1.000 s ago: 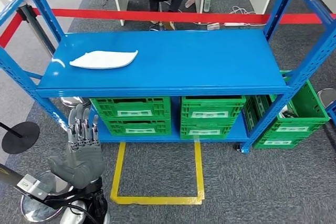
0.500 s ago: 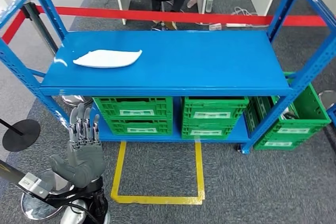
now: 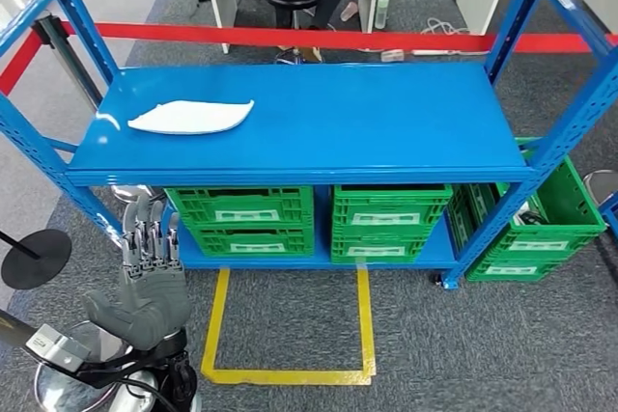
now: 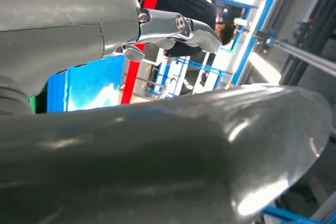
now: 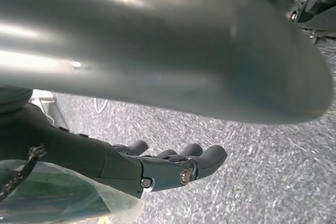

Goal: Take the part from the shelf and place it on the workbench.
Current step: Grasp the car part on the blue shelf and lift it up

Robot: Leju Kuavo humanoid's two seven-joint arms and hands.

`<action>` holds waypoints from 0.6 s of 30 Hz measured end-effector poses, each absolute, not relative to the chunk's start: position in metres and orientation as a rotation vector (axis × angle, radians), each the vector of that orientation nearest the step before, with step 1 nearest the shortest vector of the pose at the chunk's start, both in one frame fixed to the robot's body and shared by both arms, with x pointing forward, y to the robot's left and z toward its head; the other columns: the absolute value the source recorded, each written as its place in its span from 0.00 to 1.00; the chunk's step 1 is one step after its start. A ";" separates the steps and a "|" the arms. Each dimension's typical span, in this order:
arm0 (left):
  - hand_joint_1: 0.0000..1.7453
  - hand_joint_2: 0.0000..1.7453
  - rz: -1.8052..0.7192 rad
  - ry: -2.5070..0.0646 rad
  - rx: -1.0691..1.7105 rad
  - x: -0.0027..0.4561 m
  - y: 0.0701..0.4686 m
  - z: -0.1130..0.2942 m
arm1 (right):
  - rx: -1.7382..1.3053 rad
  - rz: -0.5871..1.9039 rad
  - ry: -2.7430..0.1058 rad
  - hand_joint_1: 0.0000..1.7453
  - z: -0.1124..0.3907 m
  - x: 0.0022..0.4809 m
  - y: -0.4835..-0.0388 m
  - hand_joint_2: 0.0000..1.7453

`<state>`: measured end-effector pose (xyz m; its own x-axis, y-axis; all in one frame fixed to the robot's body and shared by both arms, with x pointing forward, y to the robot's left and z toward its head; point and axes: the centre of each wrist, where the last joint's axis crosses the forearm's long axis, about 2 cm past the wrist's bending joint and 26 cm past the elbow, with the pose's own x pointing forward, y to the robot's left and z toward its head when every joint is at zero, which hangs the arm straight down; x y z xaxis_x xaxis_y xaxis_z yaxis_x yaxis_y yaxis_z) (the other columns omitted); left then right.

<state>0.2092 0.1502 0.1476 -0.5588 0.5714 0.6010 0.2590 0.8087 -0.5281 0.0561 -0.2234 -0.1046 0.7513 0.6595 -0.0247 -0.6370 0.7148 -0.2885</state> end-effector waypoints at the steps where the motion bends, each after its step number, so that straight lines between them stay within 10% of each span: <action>1: 0.00 0.00 0.491 -2.176 -0.608 0.209 0.150 0.148 | -0.289 0.718 -0.083 0.00 -0.105 0.057 -0.223 0.00; 18: 0.00 0.00 0.488 -2.184 -0.584 0.210 0.150 0.149 | -0.299 0.714 -0.083 0.00 -0.105 0.056 -0.225 0.00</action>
